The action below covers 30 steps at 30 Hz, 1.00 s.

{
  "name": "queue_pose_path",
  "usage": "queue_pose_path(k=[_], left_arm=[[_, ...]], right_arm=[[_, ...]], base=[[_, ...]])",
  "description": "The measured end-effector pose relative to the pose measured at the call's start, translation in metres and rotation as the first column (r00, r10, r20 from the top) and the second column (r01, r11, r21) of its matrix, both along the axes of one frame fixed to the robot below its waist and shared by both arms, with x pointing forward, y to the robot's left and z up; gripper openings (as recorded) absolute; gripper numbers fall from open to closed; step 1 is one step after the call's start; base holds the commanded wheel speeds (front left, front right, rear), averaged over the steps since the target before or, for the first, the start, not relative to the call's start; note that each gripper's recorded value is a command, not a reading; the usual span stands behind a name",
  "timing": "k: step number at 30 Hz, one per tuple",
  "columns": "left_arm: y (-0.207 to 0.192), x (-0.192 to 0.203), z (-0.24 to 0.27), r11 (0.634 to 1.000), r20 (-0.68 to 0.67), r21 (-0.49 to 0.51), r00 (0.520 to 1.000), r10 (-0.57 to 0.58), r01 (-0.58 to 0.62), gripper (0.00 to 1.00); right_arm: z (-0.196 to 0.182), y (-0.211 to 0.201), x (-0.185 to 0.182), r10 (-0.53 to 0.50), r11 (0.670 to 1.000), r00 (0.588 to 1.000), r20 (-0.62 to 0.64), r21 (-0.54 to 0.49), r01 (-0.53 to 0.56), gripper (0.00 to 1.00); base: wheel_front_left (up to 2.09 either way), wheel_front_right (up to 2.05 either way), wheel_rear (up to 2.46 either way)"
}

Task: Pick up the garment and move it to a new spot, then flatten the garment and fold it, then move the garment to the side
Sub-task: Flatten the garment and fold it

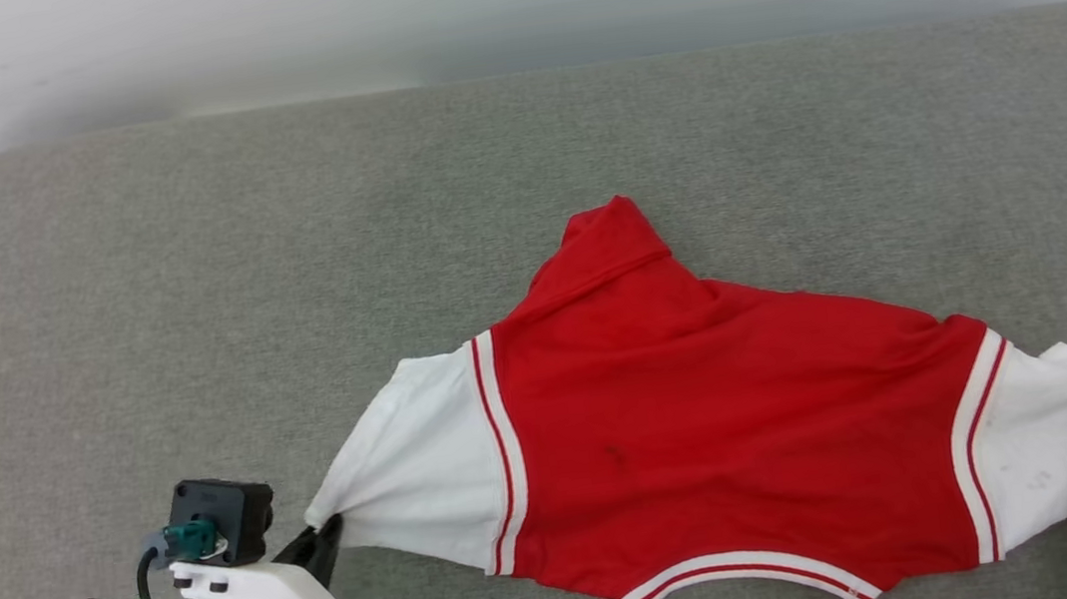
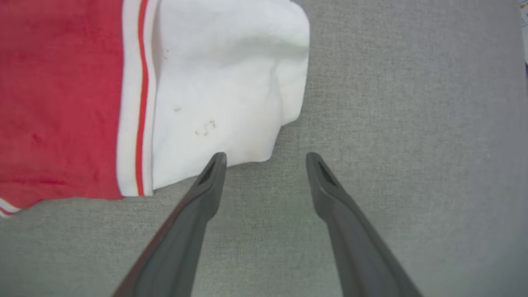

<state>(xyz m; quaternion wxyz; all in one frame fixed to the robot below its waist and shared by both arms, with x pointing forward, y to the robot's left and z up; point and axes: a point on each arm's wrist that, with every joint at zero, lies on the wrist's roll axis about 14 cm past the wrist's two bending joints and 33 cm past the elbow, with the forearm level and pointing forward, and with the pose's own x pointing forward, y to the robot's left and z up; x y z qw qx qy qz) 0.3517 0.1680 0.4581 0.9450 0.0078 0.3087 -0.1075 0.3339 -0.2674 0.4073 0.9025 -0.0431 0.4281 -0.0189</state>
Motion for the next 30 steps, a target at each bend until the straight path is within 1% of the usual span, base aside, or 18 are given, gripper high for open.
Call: queue_pose_path(k=[2, 6, 8, 13, 17, 19, 21, 23, 25, 28, 30], left_arm=[[-0.004, -0.003, 0.004, 1.0, 0.006, -0.028, 1.0, -0.005, 0.005, 0.0], [-0.005, -0.011, 0.0, 0.999, -0.016, -0.041, 1.0, -0.007, 0.006, 0.0], [-0.006, -0.013, -0.002, 0.999, -0.027, -0.052, 1.0, -0.003, 0.002, 0.0], [-0.013, -0.017, -0.002, 0.996, -0.041, -0.087, 0.999, -0.015, 0.011, 0.0], [-0.009, -0.018, -0.002, 0.997, -0.049, -0.082, 0.999, -0.003, -0.001, 0.0], [-0.008, -0.019, -0.002, 0.997, -0.051, -0.08, 0.999, 0.002, -0.006, 0.0], [-0.007, -0.019, 0.0, 0.997, -0.046, -0.081, 0.999, 0.006, -0.01, 0.0], [-0.007, -0.02, 0.003, 0.996, -0.035, -0.087, 0.999, 0.007, -0.01, 0.0], [-0.008, -0.02, 0.008, 0.996, -0.014, -0.087, 1.0, -0.001, 0.0, 0.0], [-0.009, -0.021, 0.017, 0.996, 0.02, -0.088, 1.0, -0.018, 0.02, 0.0], [-0.008, -0.02, 0.029, 0.996, 0.066, -0.087, 0.998, -0.019, 0.025, 0.0]], right_arm=[[-0.004, -0.002, 0.002, 0.036, 0.998, 0.999, -0.041, -0.046, -0.038, 1.0], [-0.017, 0.009, 0.009, 0.068, 0.997, 0.993, -0.097, -0.029, -0.071, 1.0], [-0.023, 0.009, 0.011, 0.084, 0.995, 0.988, -0.126, -0.038, -0.089, 1.0], [-0.037, 0.018, 0.02, 0.122, 0.991, 0.978, -0.166, -0.033, -0.129, 1.0], [-0.052, 0.022, 0.018, 0.147, 0.987, 0.964, -0.222, -0.03, -0.158, 1.0], [-0.057, 0.024, 0.016, 0.16, 0.985, 0.957, -0.243, -0.027, -0.171, 0.0], [-0.058, 0.028, 0.015, 0.172, 0.983, 0.953, -0.248, -0.017, -0.182, 0.0], [-0.056, 0.033, 0.015, 0.176, 0.984, 0.957, -0.23, 0.006, -0.18, 0.0], [-0.05, 0.032, 0.017, 0.178, 0.984, 0.963, -0.202, 0.005, -0.18, 0.0], [-0.031, 0.032, 0.024, 0.177, 0.984, 0.976, -0.127, 0.005, -0.178, 0.0], [-0.013, 0.027, 0.028, 0.182, 0.983, 0.98, -0.076, -0.02, -0.184, 0.0]], base=[[0.0, 0.0, 0.0], [0.0, 0.0, 0.0], [0.0, 0.0, 0.0], [0.0, 0.0, 0.0], [0.0, 0.0, 0.0], [0.0, 0.0, 0.0], [0.0, 0.0, 0.0], [0.0, 0.0, 0.0], [0.0, 0.0, 0.0], [0.0, 0.0, 0.0], [0.0, 0.0, 0.0]])
